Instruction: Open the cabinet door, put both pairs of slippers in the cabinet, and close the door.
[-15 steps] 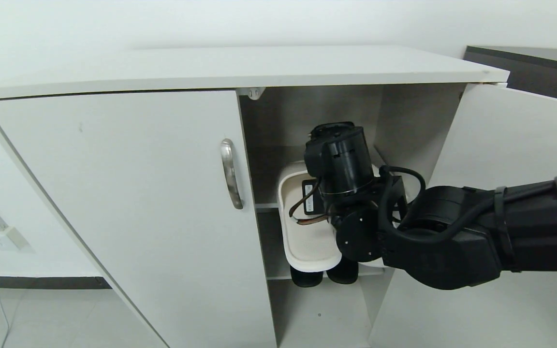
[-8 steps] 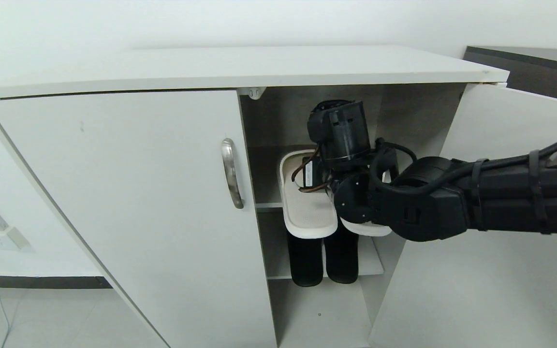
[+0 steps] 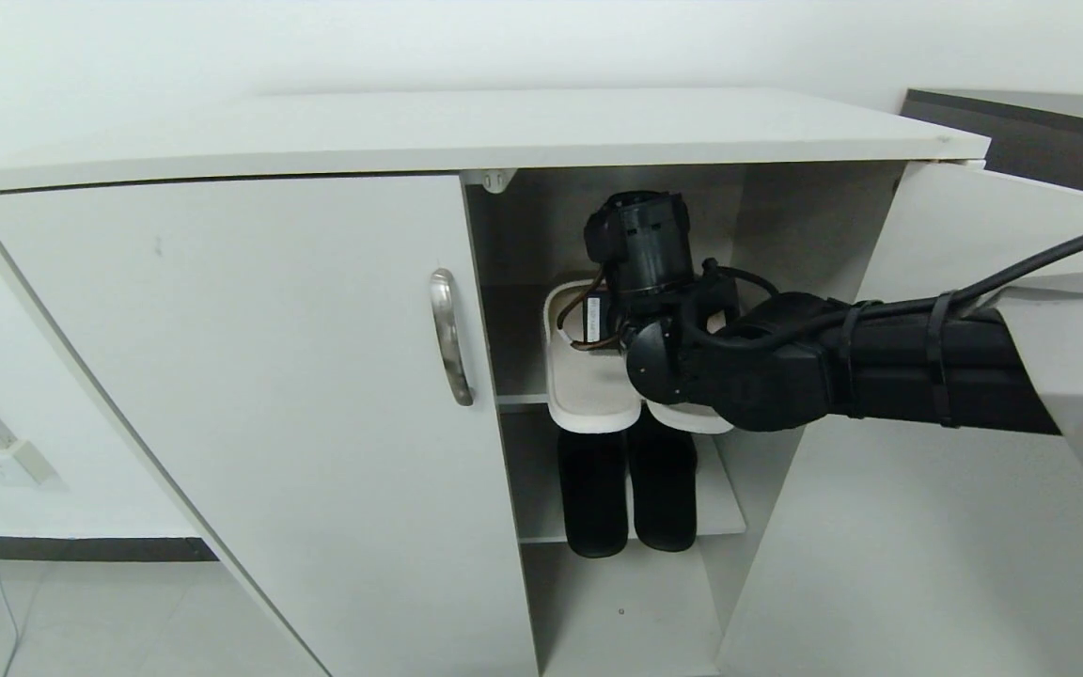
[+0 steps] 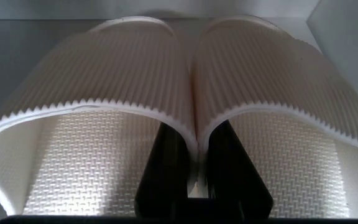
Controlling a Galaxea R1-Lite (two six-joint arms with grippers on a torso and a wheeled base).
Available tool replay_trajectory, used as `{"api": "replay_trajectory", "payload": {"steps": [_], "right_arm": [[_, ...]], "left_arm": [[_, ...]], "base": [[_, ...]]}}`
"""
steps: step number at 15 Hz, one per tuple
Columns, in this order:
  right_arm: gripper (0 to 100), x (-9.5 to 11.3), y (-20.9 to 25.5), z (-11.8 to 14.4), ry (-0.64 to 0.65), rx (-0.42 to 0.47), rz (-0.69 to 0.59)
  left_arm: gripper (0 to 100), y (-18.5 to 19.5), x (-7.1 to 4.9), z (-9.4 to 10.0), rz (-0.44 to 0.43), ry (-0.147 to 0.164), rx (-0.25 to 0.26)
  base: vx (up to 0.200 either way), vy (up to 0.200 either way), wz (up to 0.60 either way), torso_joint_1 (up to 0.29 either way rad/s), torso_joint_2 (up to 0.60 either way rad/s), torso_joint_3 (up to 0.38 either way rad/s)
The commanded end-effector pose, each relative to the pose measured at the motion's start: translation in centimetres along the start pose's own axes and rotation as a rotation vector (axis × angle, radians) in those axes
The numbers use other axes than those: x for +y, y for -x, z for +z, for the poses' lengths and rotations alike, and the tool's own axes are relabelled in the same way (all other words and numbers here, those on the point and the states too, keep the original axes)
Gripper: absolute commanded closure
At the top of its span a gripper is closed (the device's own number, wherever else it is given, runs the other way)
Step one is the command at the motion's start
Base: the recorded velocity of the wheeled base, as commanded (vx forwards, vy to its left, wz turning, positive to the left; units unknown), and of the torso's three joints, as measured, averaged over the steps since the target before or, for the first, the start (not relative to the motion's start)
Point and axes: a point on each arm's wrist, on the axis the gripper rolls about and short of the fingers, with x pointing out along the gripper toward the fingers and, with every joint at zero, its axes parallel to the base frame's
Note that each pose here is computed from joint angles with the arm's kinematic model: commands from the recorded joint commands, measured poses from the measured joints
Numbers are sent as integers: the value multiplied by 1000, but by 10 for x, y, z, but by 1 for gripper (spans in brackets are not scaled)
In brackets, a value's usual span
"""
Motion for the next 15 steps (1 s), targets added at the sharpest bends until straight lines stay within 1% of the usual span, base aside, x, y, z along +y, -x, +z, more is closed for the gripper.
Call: {"api": "replay_trajectory", "payload": {"steps": [1,4,7,8,12,15], "right_arm": [[100,0,-5,-4,5,6,-8],[100,-1,-14,-11,12,15,-24],[100,-2,-16,-12,12,17,-27],[0,-3,-16,-12,14,19,-28],[0,-5,-11,-13,20,28,-28],[0,-8,3,-11,25,33,-16]], "left_arm": [[100,0,0,0,1,0,1],[100,0,0,0,-1,0,1],[100,0,0,0,3,0,1],[100,0,0,0,1,0,1],[100,0,0,0,3,2,1],[100,0,0,0,1,2,1]], "base": [[0,0,0,0,0,0],[0,0,0,0,0,0],[0,0,0,0,0,0],[0,0,0,0,0,0],[0,0,0,0,0,0],[0,0,0,0,0,0]]}}
